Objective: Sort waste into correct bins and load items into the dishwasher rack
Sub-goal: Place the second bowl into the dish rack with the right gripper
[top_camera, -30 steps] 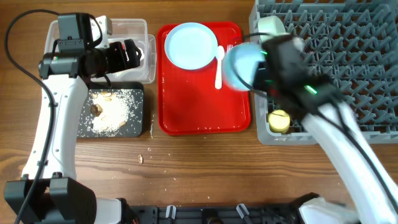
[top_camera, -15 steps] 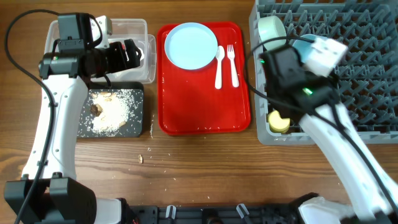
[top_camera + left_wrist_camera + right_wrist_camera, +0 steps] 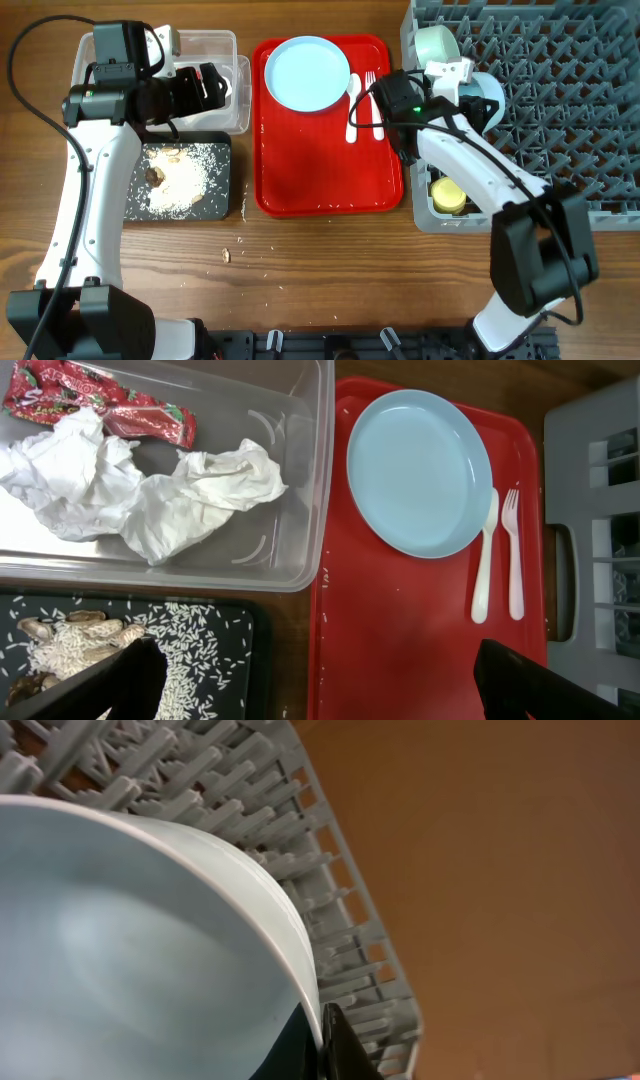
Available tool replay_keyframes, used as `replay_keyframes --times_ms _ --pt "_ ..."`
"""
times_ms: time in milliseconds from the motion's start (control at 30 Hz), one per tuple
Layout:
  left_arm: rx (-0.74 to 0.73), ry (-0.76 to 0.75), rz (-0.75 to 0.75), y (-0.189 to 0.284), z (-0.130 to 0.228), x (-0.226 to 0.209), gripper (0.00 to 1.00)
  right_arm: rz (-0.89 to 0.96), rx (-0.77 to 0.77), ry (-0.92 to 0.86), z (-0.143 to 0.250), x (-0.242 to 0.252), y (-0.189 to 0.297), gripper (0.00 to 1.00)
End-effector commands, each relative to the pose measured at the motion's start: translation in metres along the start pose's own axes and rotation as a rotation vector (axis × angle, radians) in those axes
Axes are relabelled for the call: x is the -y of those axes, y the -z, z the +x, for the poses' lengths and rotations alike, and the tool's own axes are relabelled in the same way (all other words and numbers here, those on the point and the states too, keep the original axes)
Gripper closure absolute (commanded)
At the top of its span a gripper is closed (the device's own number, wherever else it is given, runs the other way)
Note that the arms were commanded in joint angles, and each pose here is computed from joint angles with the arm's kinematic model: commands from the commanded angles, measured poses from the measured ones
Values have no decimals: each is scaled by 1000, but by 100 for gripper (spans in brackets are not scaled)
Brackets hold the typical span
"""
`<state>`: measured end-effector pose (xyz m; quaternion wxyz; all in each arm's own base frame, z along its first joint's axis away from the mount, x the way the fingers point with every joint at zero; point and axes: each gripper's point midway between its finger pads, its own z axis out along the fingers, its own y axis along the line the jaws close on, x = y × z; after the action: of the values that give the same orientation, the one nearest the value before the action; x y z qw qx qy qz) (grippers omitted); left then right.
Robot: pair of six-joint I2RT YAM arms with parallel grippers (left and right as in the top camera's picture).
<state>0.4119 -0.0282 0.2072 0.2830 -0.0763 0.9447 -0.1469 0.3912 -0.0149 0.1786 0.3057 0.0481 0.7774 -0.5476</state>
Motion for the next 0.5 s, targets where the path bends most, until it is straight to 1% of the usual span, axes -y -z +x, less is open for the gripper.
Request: replay_keyframes --times_ms 0,100,167,300,400,467 --pt "19 -16 0 4 -6 3 0 15 3 83 3 -7 0 96" --pt "19 -16 0 4 -6 3 0 -2 -3 141 5 -10 0 96" --pt "19 -16 0 4 -6 3 0 -45 -15 199 8 -17 1 96" --pt "19 -16 0 4 -6 3 0 -199 -44 340 18 -42 8 96" --pt "19 -16 0 4 -6 3 0 -271 -52 399 25 -53 16 96" --pt "19 -16 0 4 -6 3 0 -287 -46 422 27 -56 22 96"
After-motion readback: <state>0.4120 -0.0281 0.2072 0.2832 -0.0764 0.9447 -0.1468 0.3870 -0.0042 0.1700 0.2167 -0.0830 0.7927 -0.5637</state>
